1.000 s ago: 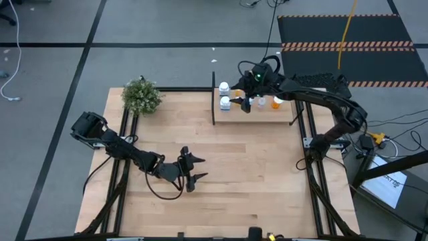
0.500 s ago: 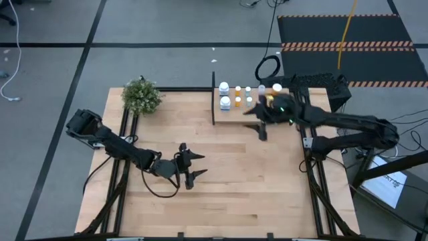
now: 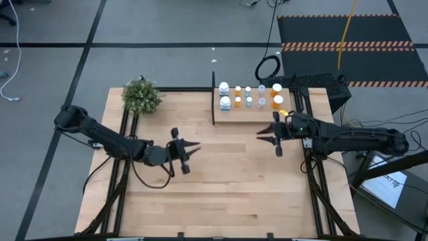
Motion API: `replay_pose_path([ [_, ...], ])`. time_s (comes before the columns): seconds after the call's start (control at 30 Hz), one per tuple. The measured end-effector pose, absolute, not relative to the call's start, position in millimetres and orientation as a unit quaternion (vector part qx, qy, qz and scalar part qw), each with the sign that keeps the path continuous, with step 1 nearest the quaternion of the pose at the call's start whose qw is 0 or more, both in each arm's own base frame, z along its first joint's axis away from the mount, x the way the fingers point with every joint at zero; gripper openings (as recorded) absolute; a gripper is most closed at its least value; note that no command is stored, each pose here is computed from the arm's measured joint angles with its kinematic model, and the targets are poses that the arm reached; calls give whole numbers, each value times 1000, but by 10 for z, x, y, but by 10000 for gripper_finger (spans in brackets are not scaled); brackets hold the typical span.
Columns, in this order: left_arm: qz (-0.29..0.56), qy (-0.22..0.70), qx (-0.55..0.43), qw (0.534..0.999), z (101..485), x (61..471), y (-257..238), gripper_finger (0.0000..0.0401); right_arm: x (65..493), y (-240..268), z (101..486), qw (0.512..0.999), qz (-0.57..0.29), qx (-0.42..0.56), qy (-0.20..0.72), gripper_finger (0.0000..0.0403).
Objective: Pick and place medicine bottles onto shelf by color
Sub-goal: Return to Home Position
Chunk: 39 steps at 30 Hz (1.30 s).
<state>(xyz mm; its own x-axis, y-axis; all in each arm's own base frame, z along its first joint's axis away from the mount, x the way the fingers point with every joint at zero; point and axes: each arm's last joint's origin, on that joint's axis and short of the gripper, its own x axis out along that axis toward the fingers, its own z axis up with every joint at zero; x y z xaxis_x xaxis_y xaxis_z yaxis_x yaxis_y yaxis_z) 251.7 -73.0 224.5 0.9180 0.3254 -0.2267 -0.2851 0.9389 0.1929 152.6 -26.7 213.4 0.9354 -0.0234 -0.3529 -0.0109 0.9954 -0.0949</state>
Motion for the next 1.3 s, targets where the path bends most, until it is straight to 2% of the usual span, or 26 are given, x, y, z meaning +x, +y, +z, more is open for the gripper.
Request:
replay_pose_path([
  [0.13,175,166,76,967,2201,2470,-566,23,1422,-241,1988,982,4,-41,186,35],
  [0.2,168,176,73,967,2138,2427,-487,7,1375,-220,1900,982,7,-35,187,15],
  [0.27,164,173,59,969,2058,2367,-419,11,1331,-199,1807,982,11,-37,185,4],
  [0.43,159,146,37,976,1896,2143,-337,17,1251,-193,1690,983,-16,-37,178,7],
  [0.6,147,129,26,980,1828,1911,-302,3,1188,-179,1639,986,-19,-7,163,1],
  [0.83,121,100,13,988,1803,1696,-265,17,1115,-166,1562,990,-23,2,138,1],
  [0.97,104,97,-2,990,1701,1575,-246,6,1082,-186,1493,990,-68,7,123,1],
  [1.1,96,87,-13,991,1630,1493,-231,8,1075,-189,1537,993,-76,3,90,0],
  [1.3,96,91,-10,991,1528,1421,-214,20,1071,-188,1533,993,-75,4,91,0],
])
